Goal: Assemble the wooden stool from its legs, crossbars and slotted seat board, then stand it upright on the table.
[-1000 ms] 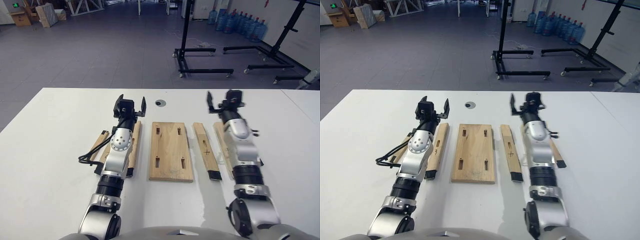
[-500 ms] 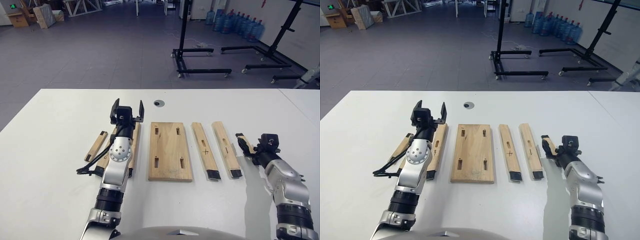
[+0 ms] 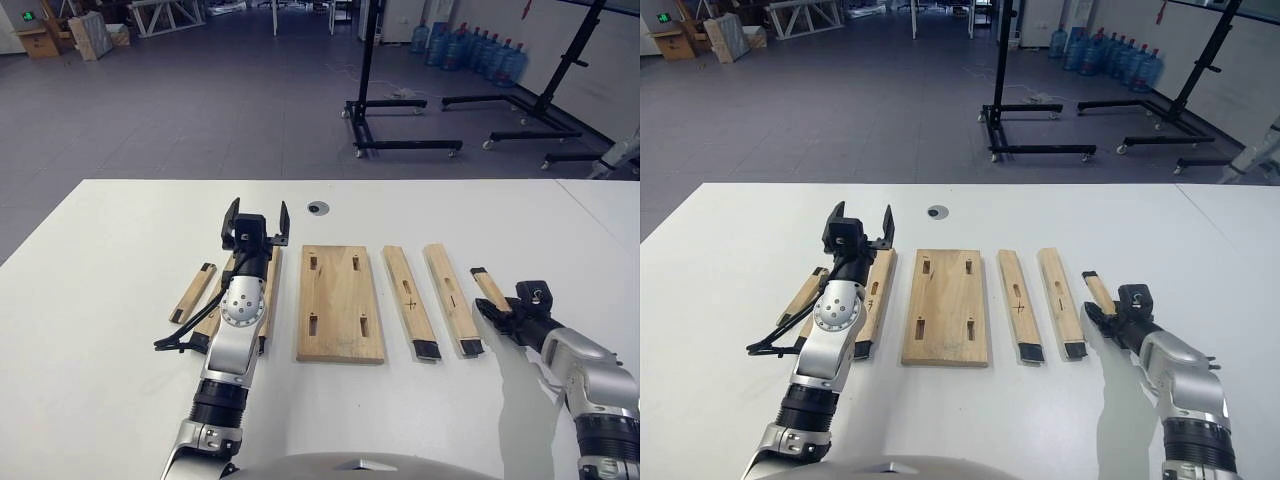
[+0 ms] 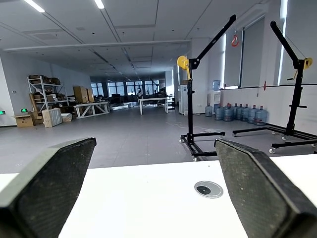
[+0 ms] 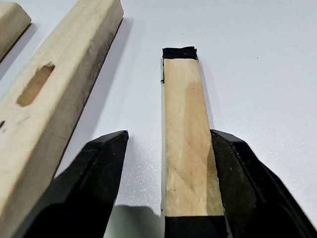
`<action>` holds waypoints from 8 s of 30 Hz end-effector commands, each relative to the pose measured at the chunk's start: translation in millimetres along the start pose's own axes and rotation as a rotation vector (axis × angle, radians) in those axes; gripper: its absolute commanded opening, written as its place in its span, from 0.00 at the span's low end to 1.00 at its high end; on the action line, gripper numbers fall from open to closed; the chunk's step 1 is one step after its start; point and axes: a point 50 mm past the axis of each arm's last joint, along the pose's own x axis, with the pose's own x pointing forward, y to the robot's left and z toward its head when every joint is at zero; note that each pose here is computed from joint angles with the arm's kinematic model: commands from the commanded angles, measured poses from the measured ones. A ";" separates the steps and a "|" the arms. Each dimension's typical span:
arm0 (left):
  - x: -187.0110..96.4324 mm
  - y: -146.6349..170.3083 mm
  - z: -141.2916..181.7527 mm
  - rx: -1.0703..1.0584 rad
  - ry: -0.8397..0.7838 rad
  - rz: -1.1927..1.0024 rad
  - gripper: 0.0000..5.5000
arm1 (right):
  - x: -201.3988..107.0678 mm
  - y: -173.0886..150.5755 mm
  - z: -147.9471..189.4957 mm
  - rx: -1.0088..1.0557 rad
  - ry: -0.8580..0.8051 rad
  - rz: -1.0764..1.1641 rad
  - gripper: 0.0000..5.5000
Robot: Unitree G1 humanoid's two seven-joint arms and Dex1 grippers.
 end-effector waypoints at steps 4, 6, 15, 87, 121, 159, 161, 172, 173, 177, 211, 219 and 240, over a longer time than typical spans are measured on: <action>0.8 -2.8 1.0 -0.011 0.005 -0.009 0.80 | 3.4 13.3 -37.9 0.059 0.172 0.018 0.32; 1.4 -5.6 1.6 -0.013 0.002 -0.027 0.80 | 7.6 13.0 -36.3 0.090 0.165 -0.012 0.25; 7.2 -10.2 2.7 -0.037 -0.001 -0.081 0.80 | 31.6 16.2 58.1 -0.033 -0.249 -0.181 0.23; 18.7 83.7 44.8 -0.615 -0.023 -0.151 0.07 | 27.5 184.4 111.7 -0.416 -0.719 0.505 0.61; -37.5 101.6 -21.3 -0.205 0.304 -0.075 0.07 | 30.0 187.9 99.6 -0.341 -0.702 0.344 0.61; -32.6 114.1 -14.9 -0.306 0.254 0.044 0.07 | 31.5 189.0 101.5 -0.394 -0.685 0.390 0.61; -32.2 114.1 -15.5 -0.301 0.259 0.047 0.07 | 31.6 189.6 101.5 -0.394 -0.685 0.391 0.61; -35.9 116.0 -25.1 -0.249 0.312 0.074 0.07 | 30.5 189.1 102.1 -0.388 -0.687 0.384 0.61; -36.4 115.0 -26.2 -0.241 0.320 0.070 0.07 | 30.4 188.9 102.2 -0.387 -0.687 0.383 0.61; -41.4 111.7 -34.1 -0.160 0.368 0.058 0.07 | 29.8 188.7 102.9 -0.387 -0.689 0.384 0.61; -51.3 87.1 -44.4 -0.065 0.387 -0.011 0.15 | 29.5 190.3 107.0 -0.442 -0.707 0.383 0.61; -35.9 82.0 -17.7 -0.085 0.263 -0.033 0.35 | 30.3 190.0 106.5 -0.430 -0.711 0.371 0.61; 77.0 94.8 105.3 -0.065 -0.052 -0.042 0.38 | 34.7 202.0 113.1 -0.386 -0.736 0.391 0.61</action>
